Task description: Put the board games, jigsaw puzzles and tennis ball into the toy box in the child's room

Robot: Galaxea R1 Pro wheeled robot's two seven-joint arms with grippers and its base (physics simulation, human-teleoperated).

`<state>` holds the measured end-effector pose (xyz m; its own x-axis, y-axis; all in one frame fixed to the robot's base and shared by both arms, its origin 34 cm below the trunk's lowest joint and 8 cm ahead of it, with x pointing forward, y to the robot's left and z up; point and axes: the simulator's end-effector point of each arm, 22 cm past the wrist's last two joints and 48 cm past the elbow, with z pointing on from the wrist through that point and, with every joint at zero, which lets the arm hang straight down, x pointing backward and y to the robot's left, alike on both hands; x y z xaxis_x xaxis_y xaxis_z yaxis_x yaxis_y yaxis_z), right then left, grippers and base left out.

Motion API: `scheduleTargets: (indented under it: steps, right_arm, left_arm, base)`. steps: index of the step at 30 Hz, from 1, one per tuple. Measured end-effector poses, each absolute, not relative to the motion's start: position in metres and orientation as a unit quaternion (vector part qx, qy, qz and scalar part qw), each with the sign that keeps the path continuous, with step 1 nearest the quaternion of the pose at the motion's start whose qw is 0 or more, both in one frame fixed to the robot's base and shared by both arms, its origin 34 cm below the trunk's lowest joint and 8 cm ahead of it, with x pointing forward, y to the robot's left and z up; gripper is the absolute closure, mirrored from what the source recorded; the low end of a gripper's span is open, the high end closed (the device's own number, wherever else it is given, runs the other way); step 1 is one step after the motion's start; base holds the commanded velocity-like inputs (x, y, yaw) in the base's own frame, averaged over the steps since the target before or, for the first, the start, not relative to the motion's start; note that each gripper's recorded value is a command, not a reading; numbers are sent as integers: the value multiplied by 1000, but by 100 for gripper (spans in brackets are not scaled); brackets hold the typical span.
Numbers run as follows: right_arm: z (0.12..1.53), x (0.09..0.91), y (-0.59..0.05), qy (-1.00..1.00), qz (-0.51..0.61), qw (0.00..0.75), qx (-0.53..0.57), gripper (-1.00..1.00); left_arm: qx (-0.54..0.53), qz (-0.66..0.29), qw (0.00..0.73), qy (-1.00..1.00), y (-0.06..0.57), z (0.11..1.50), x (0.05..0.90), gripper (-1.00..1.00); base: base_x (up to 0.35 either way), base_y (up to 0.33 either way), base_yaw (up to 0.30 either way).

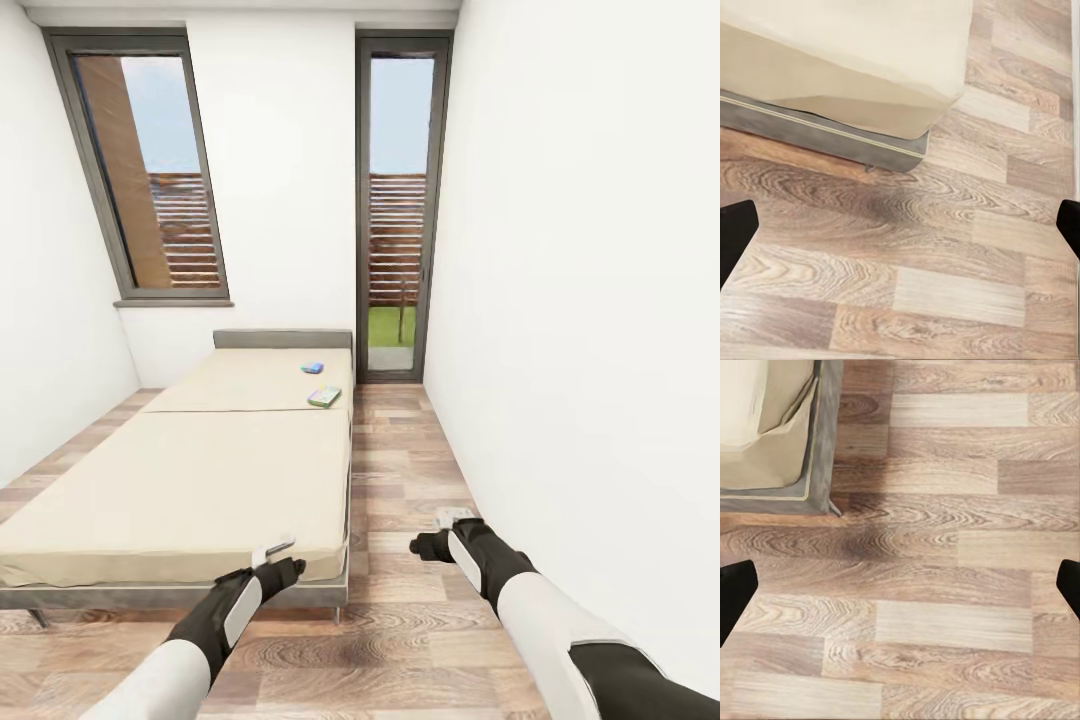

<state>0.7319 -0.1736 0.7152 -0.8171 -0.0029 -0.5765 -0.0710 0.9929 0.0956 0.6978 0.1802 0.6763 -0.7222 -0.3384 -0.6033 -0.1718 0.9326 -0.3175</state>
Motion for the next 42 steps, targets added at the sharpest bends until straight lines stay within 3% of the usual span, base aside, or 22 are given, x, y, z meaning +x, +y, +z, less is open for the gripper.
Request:
scheduleTargets:
  steps: [14, 23, 42]
  right_arm:
    - [728, 736, -164, 948, 77, 307, -26, -100]
    - [727, 722, -129, 941, 155, 295, -55, -100]
    - [723, 714, -119, 941, 170, 285, -70, -100]
  left_arm:
    - [-157, -143, 385, 898, 194, 721, 673, -100]
    - [-176, -176, 386, 888, 190, 735, 661, -100]
    - [-177, -185, 375, 891, 186, 735, 654, -100]
  base:
    - [0, 0, 0]
    - [0, 0, 0]
    - [0, 0, 0]
